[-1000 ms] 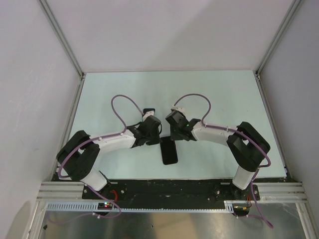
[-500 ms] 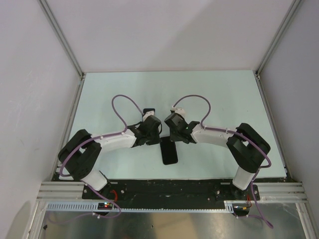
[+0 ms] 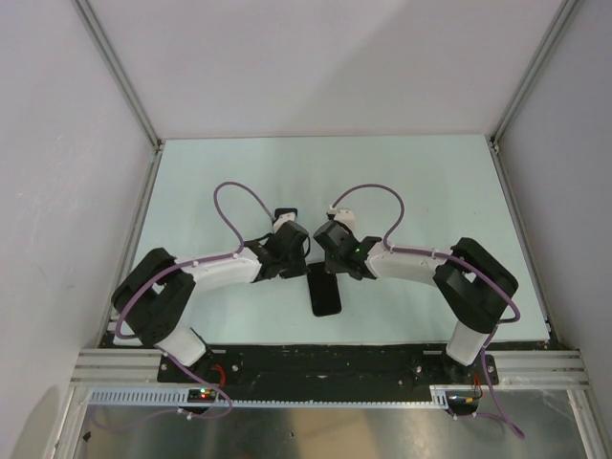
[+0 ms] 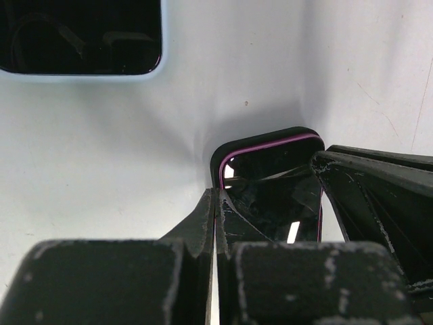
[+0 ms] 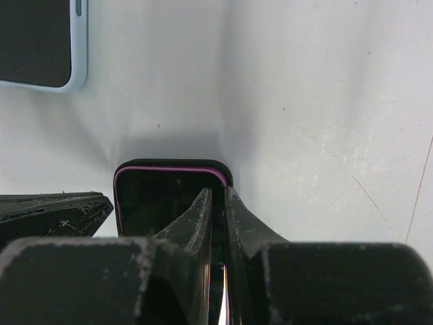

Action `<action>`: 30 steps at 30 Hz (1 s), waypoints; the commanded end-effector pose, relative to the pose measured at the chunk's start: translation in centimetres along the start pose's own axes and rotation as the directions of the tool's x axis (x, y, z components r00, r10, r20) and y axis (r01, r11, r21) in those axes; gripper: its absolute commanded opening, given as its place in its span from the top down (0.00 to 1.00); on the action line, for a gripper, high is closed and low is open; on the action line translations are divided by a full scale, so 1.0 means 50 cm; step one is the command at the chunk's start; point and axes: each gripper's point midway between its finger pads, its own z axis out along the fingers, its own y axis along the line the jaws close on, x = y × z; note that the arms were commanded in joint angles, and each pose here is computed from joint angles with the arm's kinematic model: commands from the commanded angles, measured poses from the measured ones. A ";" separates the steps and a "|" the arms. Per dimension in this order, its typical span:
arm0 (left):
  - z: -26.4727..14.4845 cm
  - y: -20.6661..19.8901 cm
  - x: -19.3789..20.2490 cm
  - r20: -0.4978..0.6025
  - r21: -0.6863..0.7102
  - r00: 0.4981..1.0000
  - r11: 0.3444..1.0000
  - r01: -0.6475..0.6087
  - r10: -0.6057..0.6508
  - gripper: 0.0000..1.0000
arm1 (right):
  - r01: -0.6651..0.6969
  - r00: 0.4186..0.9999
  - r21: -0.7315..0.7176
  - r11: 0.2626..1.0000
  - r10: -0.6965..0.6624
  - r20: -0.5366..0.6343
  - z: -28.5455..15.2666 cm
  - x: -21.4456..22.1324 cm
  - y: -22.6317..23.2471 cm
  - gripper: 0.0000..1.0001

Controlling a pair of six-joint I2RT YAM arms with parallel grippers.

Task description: Put the phone into the phone case

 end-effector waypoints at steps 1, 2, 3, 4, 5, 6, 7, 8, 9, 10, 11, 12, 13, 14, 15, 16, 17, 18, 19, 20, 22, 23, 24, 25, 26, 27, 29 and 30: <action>-0.004 -0.023 -0.033 0.031 0.028 0.999 1.000 -0.014 0.013 1.00 | 0.074 0.935 0.044 0.996 -0.054 -0.351 0.038 0.251 -0.055 0.87; -0.003 -0.023 -0.034 0.031 0.028 0.999 1.000 -0.015 0.014 1.00 | 0.075 0.933 0.047 0.996 -0.054 -0.356 0.039 0.257 -0.058 0.87; -0.003 -0.024 -0.034 0.031 0.028 0.999 0.999 -0.016 0.015 1.00 | 0.077 0.931 0.050 0.996 -0.054 -0.360 0.040 0.263 -0.060 0.87; -0.002 -0.024 -0.035 0.032 0.028 0.999 0.999 -0.016 0.015 1.00 | 0.080 0.930 0.054 0.995 -0.055 -0.364 0.041 0.268 -0.063 0.87; -0.003 -0.025 -0.036 0.033 0.029 0.999 0.999 -0.016 0.015 1.00 | 0.081 0.928 0.058 0.995 -0.054 -0.368 0.042 0.273 -0.065 0.87; -0.002 -0.024 -0.037 0.033 0.029 0.999 0.999 -0.016 0.015 1.00 | 0.085 0.927 0.062 0.994 -0.056 -0.372 0.043 0.278 -0.067 0.87; -0.002 -0.024 -0.037 0.033 0.028 0.999 0.999 -0.016 0.015 1.00 | 0.088 0.925 0.066 0.994 -0.057 -0.376 0.043 0.283 -0.070 0.87; -0.002 -0.025 -0.038 0.034 0.028 0.999 0.999 -0.015 0.015 1.00 | 0.092 0.923 0.070 0.993 -0.059 -0.380 0.044 0.287 -0.072 0.87; -0.001 -0.025 -0.038 0.034 0.028 0.999 0.999 -0.015 0.015 1.00 | 0.094 0.923 0.072 0.993 -0.060 -0.380 0.045 0.290 -0.072 0.87; -0.001 -0.025 -0.039 0.034 0.028 0.999 0.999 -0.015 0.014 1.00 | 0.096 0.921 0.076 0.992 -0.060 -0.384 0.045 0.293 -0.074 0.87; -0.001 -0.025 -0.038 0.033 0.028 0.999 0.999 -0.017 0.016 1.00 | 0.099 0.920 0.078 0.992 -0.061 -0.386 0.046 0.296 -0.076 0.87; 0.000 -0.025 -0.039 0.033 0.027 0.999 0.999 -0.017 0.016 1.00 | 0.102 0.919 0.079 0.992 -0.063 -0.388 0.046 0.299 -0.076 0.87; 0.000 -0.026 -0.038 0.032 0.028 0.999 0.999 -0.018 0.017 1.00 | 0.104 0.919 0.082 0.991 -0.064 -0.390 0.047 0.300 -0.078 0.87; 0.001 -0.025 -0.038 0.031 0.027 0.999 0.999 -0.018 0.017 1.00 | 0.106 0.918 0.085 0.991 -0.064 -0.392 0.047 0.302 -0.080 0.87; 0.001 -0.026 -0.037 0.030 0.027 0.999 0.999 -0.018 0.017 1.00 | 0.108 0.917 0.087 0.990 -0.065 -0.393 0.047 0.303 -0.080 0.86; 0.002 -0.026 -0.037 0.029 0.028 0.999 0.999 -0.019 0.018 1.00 | 0.110 0.916 0.091 0.990 -0.065 -0.395 0.048 0.305 -0.082 0.87; 0.002 -0.027 -0.038 0.029 0.028 0.999 0.999 -0.019 0.018 1.00 | 0.112 0.915 0.096 0.989 -0.065 -0.397 0.048 0.306 -0.085 0.86; 0.002 -0.027 -0.038 0.027 0.029 0.999 0.999 -0.020 0.019 1.00 | 0.114 0.914 0.098 0.989 -0.065 -0.400 0.048 0.307 -0.087 0.86; 0.002 -0.027 -0.037 0.026 0.029 0.999 0.999 -0.020 0.020 1.00 | 0.113 0.913 0.099 0.989 -0.064 -0.403 0.048 0.308 -0.089 0.86; 0.001 -0.027 -0.037 0.025 0.029 0.999 0.999 -0.021 0.021 1.00 | 0.108 0.913 0.095 0.990 -0.061 -0.403 0.049 0.306 -0.088 0.85; -0.002 -0.025 -0.035 0.026 0.029 0.999 0.999 -0.024 0.023 1.00 | 0.088 0.918 0.079 0.993 -0.050 -0.394 0.046 0.289 -0.082 0.84; -0.003 -0.024 -0.035 0.026 0.029 0.999 0.999 -0.024 0.023 1.00 | 0.076 0.922 0.068 0.995 -0.044 -0.385 0.045 0.278 -0.078 0.82; -0.006 -0.022 -0.035 0.028 0.028 0.999 0.999 -0.024 0.023 0.99 | 0.059 0.928 0.053 0.997 -0.035 -0.372 0.041 0.259 -0.074 0.81; -0.008 -0.020 -0.035 0.030 0.028 0.999 0.999 -0.023 0.023 0.98 | 0.040 0.935 0.038 0.998 -0.024 -0.353 0.036 0.235 -0.070 0.79; -0.010 -0.019 -0.034 0.030 0.029 0.999 0.999 -0.024 0.023 0.96 | 0.024 0.941 0.026 0.999 -0.014 -0.339 0.032 0.215 -0.066 0.78; -0.012 -0.017 -0.033 0.030 0.028 0.999 0.999 -0.024 0.023 0.94 | 0.010 0.947 0.012 1.000 -0.006 -0.322 0.026 0.193 -0.062 0.76; -0.015 -0.016 -0.032 0.030 0.030 0.999 0.999 -0.025 0.024 0.91 | -0.015 0.956 -0.015 1.000 0.010 -0.292 0.014 0.154 -0.055 0.72; -0.016 -0.016 -0.031 0.029 0.032 0.999 0.999 -0.026 0.025 0.90 | -0.026 0.961 -0.030 0.999 0.016 -0.276 0.008 0.136 -0.050 0.69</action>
